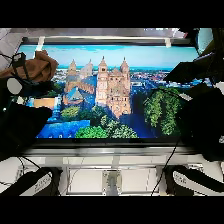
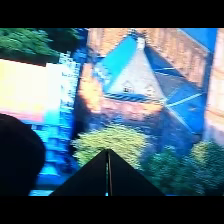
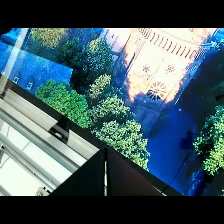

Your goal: Fold the clothes and pants, and hang the long-sleeved shirts on hangers.

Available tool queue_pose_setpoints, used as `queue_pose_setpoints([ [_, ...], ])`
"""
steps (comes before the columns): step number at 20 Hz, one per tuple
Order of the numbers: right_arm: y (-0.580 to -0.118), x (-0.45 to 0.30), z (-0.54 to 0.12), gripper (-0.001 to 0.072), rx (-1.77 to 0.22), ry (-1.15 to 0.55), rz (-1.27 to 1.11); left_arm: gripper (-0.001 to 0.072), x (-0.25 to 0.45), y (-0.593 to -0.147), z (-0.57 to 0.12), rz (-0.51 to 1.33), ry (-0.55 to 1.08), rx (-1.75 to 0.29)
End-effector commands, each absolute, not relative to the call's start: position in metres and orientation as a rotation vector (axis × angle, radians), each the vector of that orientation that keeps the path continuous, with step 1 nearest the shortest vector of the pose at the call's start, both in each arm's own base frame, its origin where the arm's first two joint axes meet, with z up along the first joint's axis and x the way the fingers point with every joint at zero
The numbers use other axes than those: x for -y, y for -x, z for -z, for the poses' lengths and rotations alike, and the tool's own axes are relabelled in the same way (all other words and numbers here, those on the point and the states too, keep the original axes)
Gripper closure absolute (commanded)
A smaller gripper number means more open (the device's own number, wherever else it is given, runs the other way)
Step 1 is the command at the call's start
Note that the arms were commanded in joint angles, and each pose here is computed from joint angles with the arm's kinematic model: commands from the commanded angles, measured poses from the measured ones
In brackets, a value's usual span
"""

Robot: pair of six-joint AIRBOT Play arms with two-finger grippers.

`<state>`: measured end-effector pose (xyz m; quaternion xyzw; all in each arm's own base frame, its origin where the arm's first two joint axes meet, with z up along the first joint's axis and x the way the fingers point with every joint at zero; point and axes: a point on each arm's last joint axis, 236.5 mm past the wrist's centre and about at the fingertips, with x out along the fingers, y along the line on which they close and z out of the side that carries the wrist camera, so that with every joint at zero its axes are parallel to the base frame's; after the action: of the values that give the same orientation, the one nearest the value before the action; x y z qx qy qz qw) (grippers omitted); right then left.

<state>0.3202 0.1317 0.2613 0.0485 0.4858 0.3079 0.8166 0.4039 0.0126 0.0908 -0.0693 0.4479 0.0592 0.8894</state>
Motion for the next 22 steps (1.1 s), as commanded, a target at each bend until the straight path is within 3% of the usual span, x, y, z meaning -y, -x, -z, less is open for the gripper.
queue_pose_setpoints([
  [1, -0.332, -0.133, -0.266, 0.0702, -0.986, -0.113, -0.645, 0.0663, -0.067, -0.404, -0.083, -0.258, -0.077, -0.953],
  [3, -0.341, -0.133, -0.269, 0.0702, -0.954, -0.121, -0.633, 0.0662, -0.110, -0.390, -0.072, -0.365, -0.134, -1.027],
  [5, -0.351, -0.132, -0.269, 0.0702, -0.934, -0.129, -0.620, 0.0659, -0.151, -0.364, -0.056, -0.473, -0.082, -1.118],
  [6, -0.355, -0.132, -0.267, 0.0702, -0.933, -0.131, -0.615, 0.0581, -0.173, -0.343, -0.046, -0.534, -0.045, -1.176],
  [7, -0.358, -0.131, -0.264, 0.0702, -0.936, -0.133, -0.610, 0.0353, -0.192, -0.319, -0.035, -0.593, -0.004, -1.232],
  [8, -0.361, -0.130, -0.261, 0.0702, -0.941, -0.135, -0.606, 0.0169, -0.211, -0.287, -0.022, -0.662, 0.052, -1.306],
  [13, -0.375, -0.130, -0.240, 0.0702, -0.998, -0.151, -0.603, 0.0167, -0.250, -0.138, 0.051, -0.888, 0.369, -1.547],
  [16, -0.380, -0.130, -0.231, 0.0702, -1.020, -0.158, -0.604, 0.0167, -0.261, -0.075, 0.062, -1.036, 0.553, -1.490],
  [19, -0.382, -0.130, -0.229, 0.0702, -1.026, -0.156, -0.604, 0.0167, -0.262, -0.062, 0.072, -1.137, 0.937, -1.247],
  [22, -0.383, -0.129, -0.228, 0.0702, -1.026, -0.155, -0.601, 0.0167, -0.281, -0.076, 0.067, -1.127, 1.096, -0.990],
])
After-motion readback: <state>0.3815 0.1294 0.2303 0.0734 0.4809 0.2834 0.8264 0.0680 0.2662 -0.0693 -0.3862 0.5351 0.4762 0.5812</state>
